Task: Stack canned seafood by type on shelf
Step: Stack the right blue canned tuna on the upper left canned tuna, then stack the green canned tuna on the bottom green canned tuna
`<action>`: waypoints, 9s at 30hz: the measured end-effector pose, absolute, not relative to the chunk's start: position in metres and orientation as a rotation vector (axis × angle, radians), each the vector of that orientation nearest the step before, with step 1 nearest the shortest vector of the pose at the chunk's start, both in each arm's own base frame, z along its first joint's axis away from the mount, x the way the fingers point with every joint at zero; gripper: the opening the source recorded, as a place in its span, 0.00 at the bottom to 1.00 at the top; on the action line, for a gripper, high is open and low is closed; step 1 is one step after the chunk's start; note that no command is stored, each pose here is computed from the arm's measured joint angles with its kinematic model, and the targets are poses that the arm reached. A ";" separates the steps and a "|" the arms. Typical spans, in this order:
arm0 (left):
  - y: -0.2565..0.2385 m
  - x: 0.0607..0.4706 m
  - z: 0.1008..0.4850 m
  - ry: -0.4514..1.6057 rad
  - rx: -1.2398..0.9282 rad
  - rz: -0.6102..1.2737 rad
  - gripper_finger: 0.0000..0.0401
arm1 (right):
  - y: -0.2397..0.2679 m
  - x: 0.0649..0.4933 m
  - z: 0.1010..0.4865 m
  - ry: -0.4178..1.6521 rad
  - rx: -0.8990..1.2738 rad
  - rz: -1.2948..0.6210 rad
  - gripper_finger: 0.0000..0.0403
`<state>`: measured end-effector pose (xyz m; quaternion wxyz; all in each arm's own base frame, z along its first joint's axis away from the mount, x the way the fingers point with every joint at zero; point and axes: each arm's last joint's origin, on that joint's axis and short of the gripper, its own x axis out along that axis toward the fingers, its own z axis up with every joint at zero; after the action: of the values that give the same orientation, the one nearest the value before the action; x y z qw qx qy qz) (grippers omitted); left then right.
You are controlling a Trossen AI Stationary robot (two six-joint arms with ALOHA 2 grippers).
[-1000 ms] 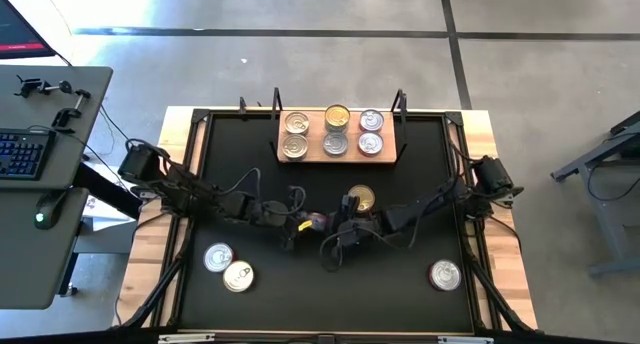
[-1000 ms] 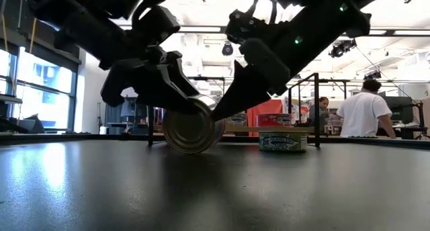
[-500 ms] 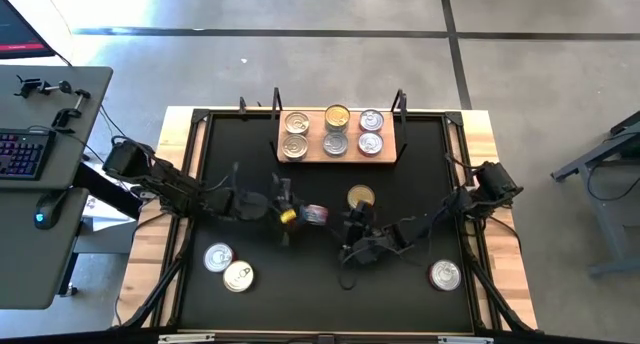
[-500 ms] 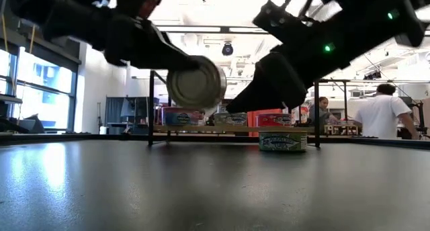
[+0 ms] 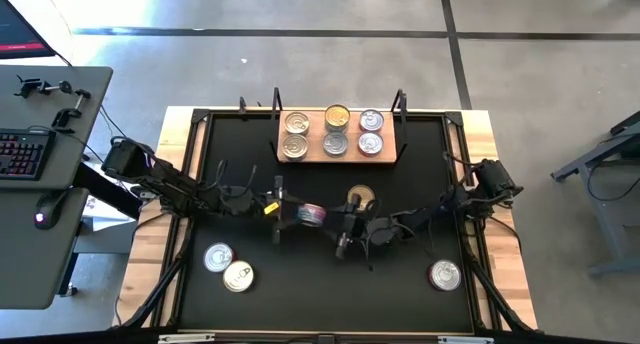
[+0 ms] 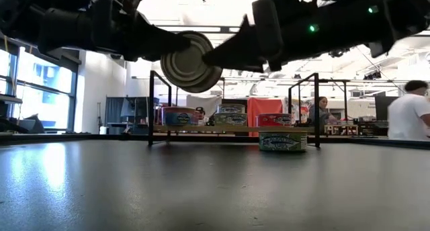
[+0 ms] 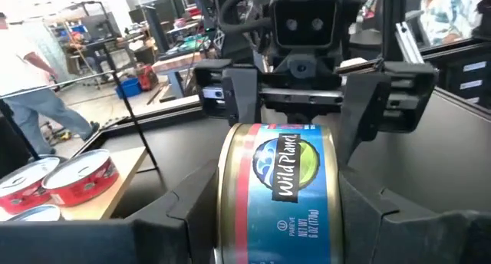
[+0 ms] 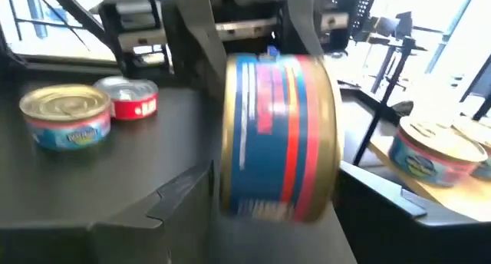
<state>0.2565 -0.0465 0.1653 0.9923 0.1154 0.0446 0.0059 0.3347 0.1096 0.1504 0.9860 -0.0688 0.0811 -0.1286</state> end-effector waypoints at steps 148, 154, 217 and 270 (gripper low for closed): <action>0.143 0.319 0.203 0.999 0.888 0.493 0.73 | 0.107 0.327 0.136 0.478 -0.138 -0.395 0.56; 0.128 0.328 0.217 0.857 0.884 0.505 0.73 | 0.108 0.329 0.138 0.456 -0.144 -0.378 0.56; -0.105 0.213 0.166 0.573 0.245 0.285 0.73 | 0.116 0.267 0.177 0.746 -0.102 -0.264 0.56; -0.065 0.267 0.136 0.581 0.500 -0.198 0.71 | 0.086 0.374 0.121 0.529 -0.093 0.040 0.00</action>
<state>0.2671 -0.0649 0.1356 0.9227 0.2433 0.2829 -0.0966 0.3739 0.0858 0.1207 0.9640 -0.0460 0.2611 0.0199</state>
